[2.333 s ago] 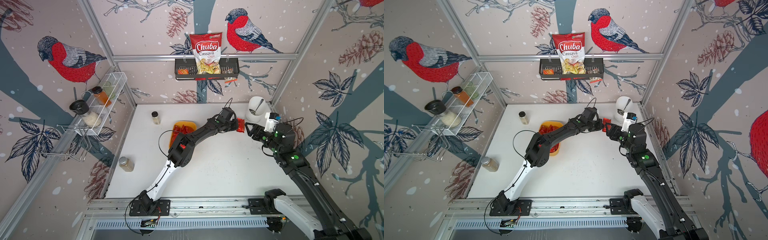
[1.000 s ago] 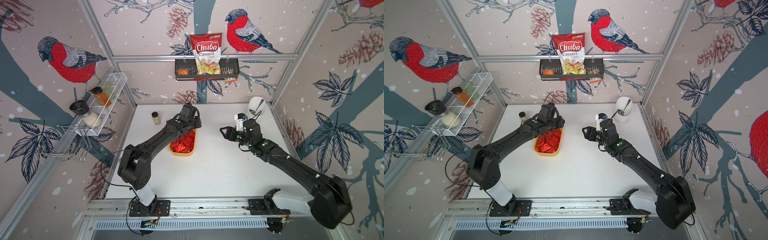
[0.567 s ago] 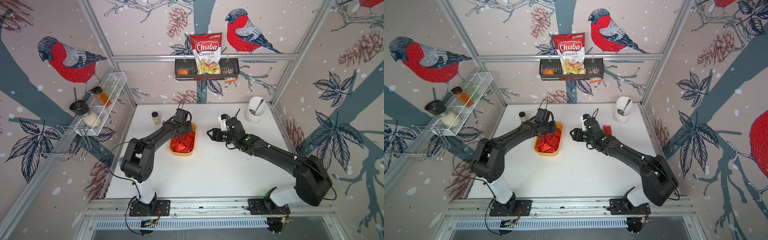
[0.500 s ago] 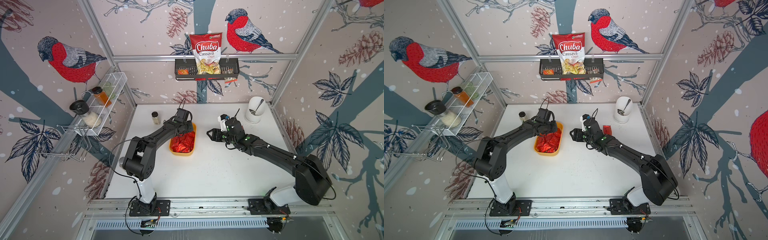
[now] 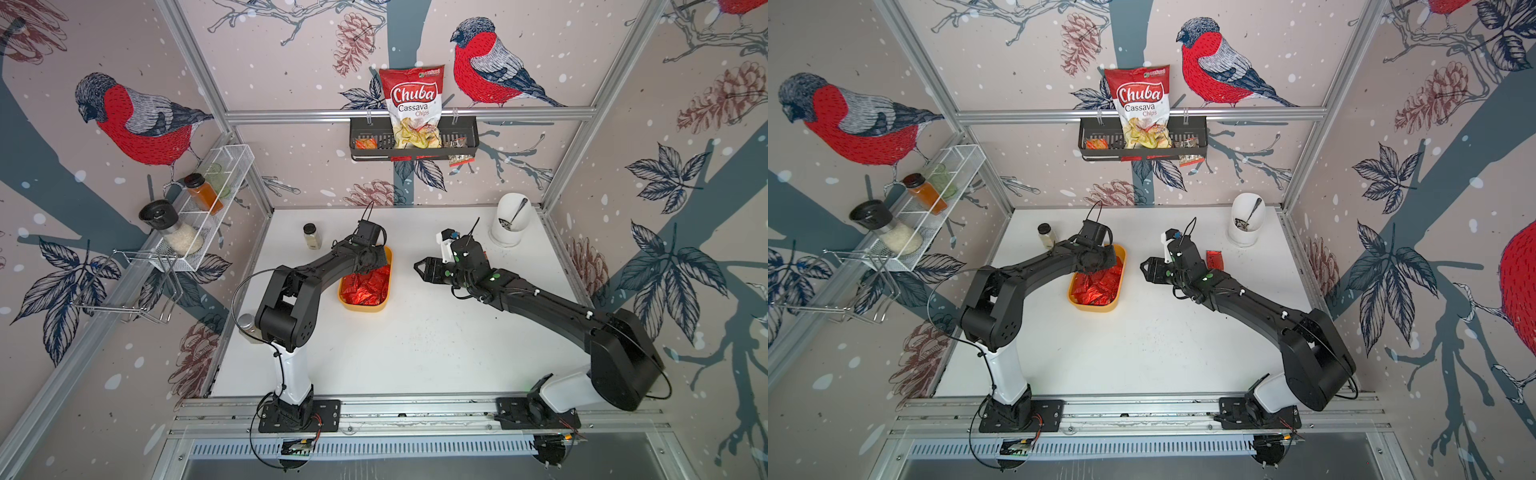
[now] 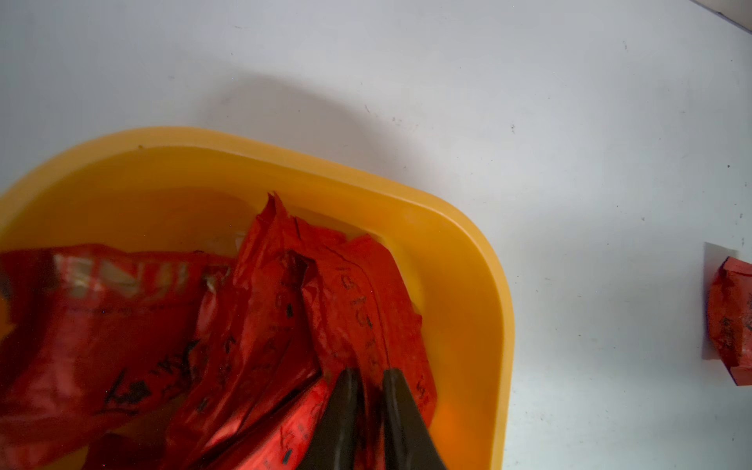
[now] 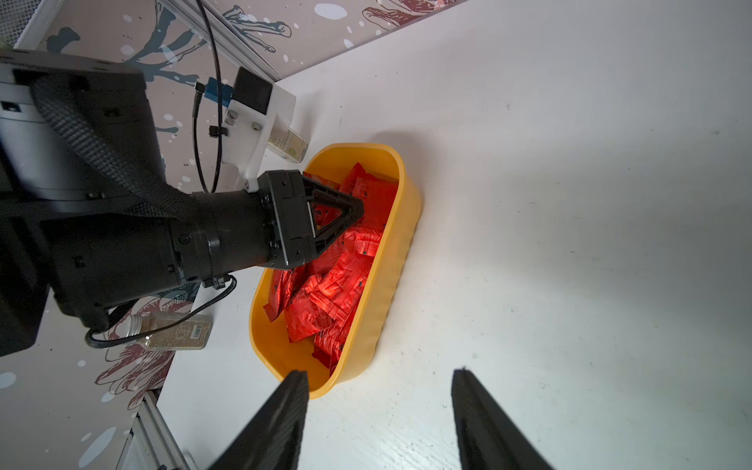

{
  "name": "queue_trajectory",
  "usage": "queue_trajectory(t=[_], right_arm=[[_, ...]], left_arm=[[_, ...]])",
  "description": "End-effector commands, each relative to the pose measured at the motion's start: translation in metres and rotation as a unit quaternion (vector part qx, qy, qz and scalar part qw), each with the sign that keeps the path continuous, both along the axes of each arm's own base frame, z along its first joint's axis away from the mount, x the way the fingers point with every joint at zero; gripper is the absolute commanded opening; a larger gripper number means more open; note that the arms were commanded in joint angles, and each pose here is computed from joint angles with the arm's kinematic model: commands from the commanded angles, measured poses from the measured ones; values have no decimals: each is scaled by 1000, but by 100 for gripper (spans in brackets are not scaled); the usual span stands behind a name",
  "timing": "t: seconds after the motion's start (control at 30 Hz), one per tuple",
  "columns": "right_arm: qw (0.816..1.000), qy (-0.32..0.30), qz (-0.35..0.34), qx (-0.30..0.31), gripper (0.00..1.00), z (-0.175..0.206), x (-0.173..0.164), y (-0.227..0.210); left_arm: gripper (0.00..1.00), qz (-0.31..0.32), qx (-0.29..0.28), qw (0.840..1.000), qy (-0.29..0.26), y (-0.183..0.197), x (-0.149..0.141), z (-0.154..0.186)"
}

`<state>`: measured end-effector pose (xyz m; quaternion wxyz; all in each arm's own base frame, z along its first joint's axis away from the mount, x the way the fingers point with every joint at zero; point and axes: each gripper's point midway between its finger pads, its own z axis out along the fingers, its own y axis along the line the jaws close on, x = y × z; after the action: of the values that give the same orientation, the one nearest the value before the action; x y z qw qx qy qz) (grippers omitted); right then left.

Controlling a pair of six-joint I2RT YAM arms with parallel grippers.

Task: Take the tea bags out of the storage box
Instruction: Pick up the tea bag from the storage box.

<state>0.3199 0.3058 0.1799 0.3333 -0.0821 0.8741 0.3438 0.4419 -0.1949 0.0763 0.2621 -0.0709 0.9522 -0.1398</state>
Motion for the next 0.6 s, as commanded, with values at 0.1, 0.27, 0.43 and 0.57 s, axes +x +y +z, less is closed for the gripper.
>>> queue_trajectory(t=[0.1,0.27,0.43,0.57], right_arm=[[1000,-19,-4,10,61,11,2,-2],[999,-27,-11,13,62,20,1,-11],[998,-44,-34,15,61,36,6,-37],[996,-49,-71,13,62,41,15,-78]], left_arm=[[0,0,7,1000,-12,3,3,9],[0,1,4,999,-36,8,-3,44],[0,-43,-32,996,-71,-12,-17,88],[0,-130,-103,982,-90,-67,-30,112]])
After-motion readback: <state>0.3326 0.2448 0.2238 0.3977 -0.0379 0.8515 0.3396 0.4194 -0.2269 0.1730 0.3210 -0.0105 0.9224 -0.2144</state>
